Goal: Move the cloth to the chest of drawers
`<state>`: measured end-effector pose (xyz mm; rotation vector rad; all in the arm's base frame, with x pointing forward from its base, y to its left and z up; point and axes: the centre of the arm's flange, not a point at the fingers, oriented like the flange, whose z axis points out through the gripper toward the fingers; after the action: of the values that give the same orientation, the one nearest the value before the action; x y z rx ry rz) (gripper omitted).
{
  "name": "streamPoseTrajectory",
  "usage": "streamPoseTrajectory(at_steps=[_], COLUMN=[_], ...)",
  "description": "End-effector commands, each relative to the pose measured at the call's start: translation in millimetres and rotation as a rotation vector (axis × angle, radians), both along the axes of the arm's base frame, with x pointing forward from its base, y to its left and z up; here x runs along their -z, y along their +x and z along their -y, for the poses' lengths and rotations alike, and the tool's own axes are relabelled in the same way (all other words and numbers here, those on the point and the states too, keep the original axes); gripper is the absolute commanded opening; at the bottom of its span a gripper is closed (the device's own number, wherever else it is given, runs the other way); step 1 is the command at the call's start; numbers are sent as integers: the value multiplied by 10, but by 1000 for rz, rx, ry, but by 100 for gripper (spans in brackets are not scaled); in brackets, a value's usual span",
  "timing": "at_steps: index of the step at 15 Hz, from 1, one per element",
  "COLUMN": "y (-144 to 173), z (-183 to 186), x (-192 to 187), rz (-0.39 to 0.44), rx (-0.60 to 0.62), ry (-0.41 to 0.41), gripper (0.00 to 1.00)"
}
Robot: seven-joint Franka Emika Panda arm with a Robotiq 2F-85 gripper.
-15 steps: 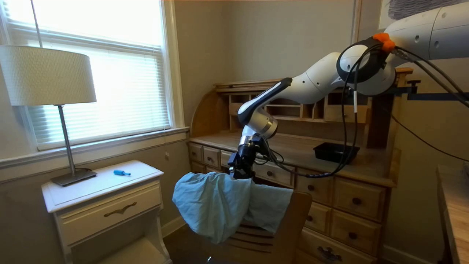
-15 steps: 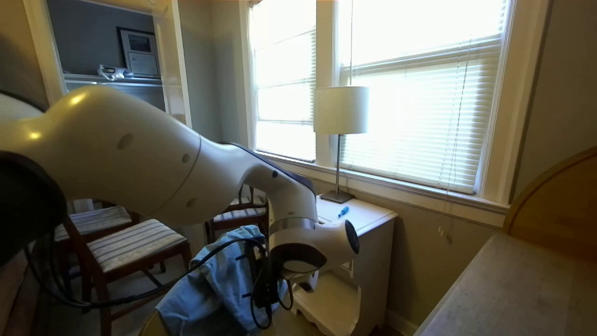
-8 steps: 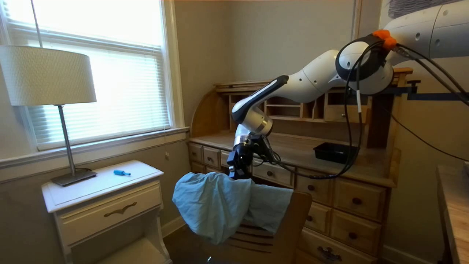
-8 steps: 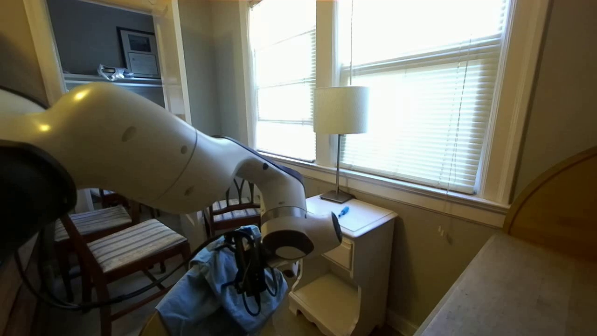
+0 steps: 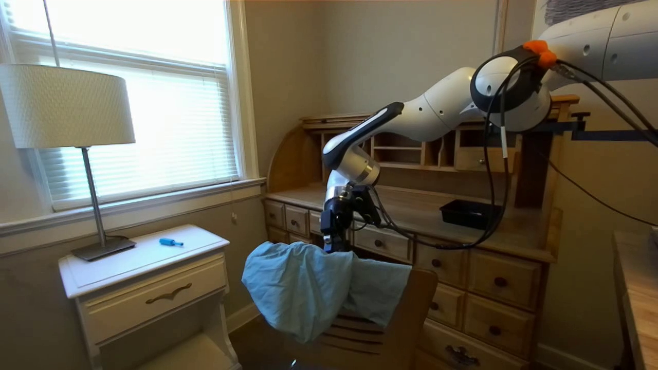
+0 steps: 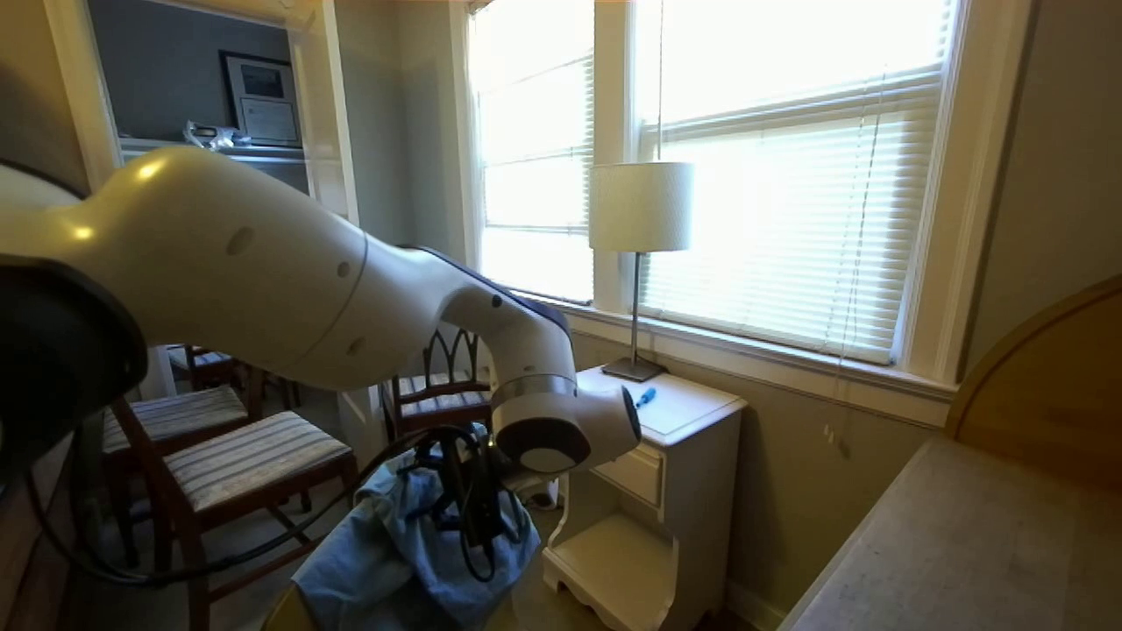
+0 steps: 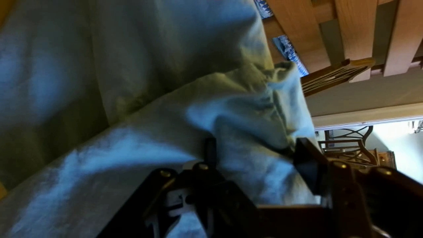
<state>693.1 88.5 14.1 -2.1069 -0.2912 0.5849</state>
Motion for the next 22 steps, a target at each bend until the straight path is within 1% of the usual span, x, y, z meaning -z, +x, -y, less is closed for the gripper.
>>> streamPoseTrajectory(at_steps=[1,5,6,7,9,11,13,15,19,22], y=[677,678,681,684,699,731,739,759,872,943], z=[2,33,54,69,191,465,757,949,1140,1253], x=[327,334,328,325,278,168,-13,-202,-581,-872], rz=[5,6,7,7,19,57,110,166,285,375], rx=[-36,-26,-23,-18,18,90,142,201,324,438], ry=[1,-10,-13,-19,-63,-156,-251,-332,-479,-570], gripper=[31,2,0,0,0,1,1,1,1,1])
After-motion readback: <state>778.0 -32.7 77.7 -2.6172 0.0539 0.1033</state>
